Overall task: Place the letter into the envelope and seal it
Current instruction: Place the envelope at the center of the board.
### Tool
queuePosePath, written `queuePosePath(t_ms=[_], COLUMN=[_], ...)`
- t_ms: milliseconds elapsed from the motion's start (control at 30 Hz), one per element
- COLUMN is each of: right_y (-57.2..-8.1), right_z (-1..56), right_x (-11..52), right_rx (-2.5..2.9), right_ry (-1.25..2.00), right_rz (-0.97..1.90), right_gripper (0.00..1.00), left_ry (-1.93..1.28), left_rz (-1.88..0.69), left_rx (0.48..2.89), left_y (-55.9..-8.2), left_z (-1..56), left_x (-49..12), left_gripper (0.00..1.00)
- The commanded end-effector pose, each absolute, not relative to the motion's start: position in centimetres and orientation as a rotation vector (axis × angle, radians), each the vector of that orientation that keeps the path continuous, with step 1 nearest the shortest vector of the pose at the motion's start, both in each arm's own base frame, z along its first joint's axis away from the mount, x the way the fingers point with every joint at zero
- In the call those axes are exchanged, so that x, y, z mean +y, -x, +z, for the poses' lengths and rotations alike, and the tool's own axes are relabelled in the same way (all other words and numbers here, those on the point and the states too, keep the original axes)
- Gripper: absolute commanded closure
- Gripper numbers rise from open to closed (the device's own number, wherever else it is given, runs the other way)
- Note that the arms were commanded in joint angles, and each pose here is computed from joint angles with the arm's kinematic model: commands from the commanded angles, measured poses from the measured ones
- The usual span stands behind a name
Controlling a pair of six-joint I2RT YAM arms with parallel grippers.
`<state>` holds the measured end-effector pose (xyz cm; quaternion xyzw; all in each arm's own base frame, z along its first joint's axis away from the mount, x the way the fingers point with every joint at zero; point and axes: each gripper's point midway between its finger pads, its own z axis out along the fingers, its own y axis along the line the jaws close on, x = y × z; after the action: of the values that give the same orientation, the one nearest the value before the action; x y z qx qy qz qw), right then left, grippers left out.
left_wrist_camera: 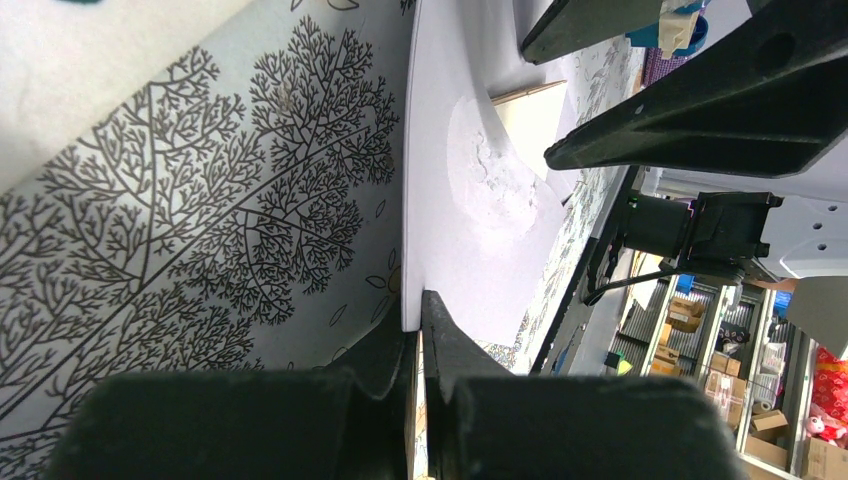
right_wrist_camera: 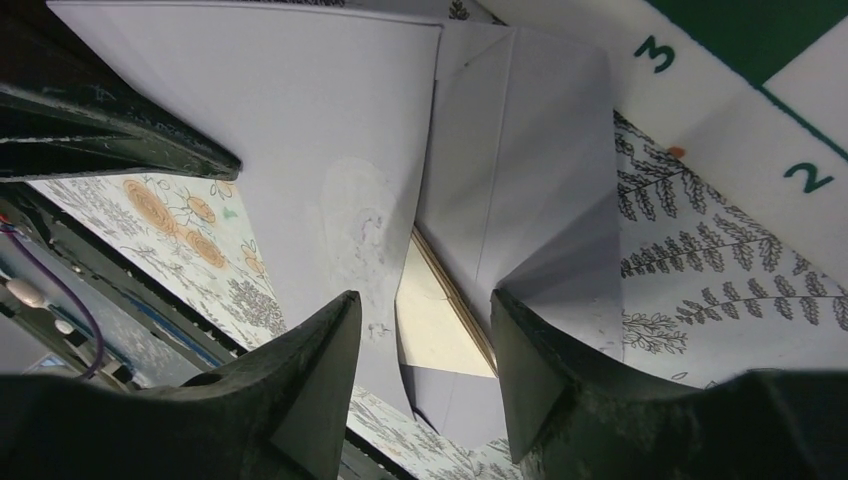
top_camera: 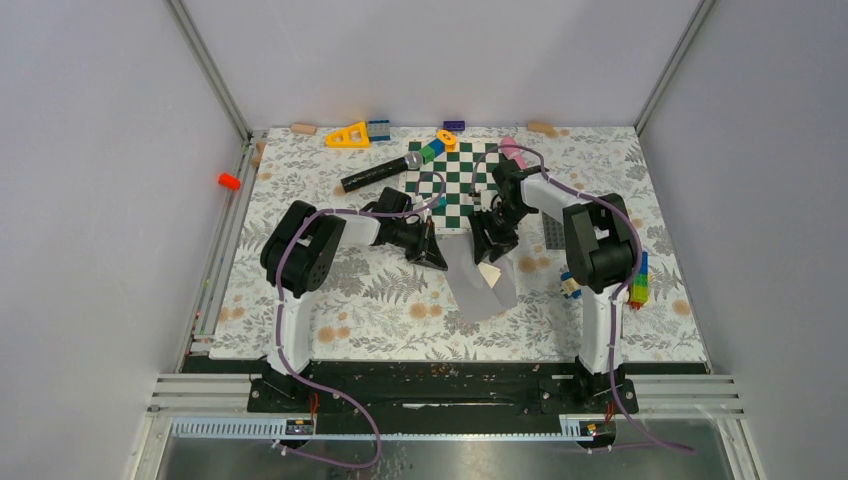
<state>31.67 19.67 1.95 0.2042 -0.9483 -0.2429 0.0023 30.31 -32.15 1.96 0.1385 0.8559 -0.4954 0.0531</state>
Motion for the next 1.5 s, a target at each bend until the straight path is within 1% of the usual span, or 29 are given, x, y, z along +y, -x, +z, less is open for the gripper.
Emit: queuePosePath(t_ms=[0,267,467,567,733,1000,1167,1467], right_y=[-30.6,-29.8,-29.6,-29.3,-29.3,-29.2,-28.7,-28.0], right_z=[1.6,1.3,1.3,1.3,1.5,2.1,2.3,2.0], right_x=[20.1,18.9,18.5,18.7,19.1,17.7,17.3,17.9], right_rx=[-2.908,-2.891,-2.893,-2.875,-2.867,-3.008,-3.032,-2.971], right_ry=[-0.523,-0.354,-0.248,-0.212,-0.178,-0.077,-0.077,-0.07], right_rz=[-0.807,-0.859,-0.905,-0.944,-0.991,-0.923,-0.904,-0.956], right_gripper=[0.44,0.6,0.92,1.0,1.0,1.0,1.0,1.0], left_ry=[-0.43,-0.4,-0.364,-0.357,-0.352,-0.314,-0.297,-0.297], left_rz=[-1.427,-1.419,-1.428,-1.427,-1.423,-1.413,-1.405,-1.4], left_rx=[2.635,2.637,2.636,2.628,2.625,2.625,2.634,2.633], left_y=[-30.4,-30.7,-30.9,-31.0,-31.1,-31.4,-31.4,-31.4], left_z=[0.7,0.7,0.6,0.8,0.8,0.8,0.6,0.7], left_x=[-31.8,-31.3,-31.0,-30.8,-30.8,-30.4,-30.3,-30.3], left_gripper=[1.0,1.0,1.0,1.0,1.0,1.0,1.0,1.0])
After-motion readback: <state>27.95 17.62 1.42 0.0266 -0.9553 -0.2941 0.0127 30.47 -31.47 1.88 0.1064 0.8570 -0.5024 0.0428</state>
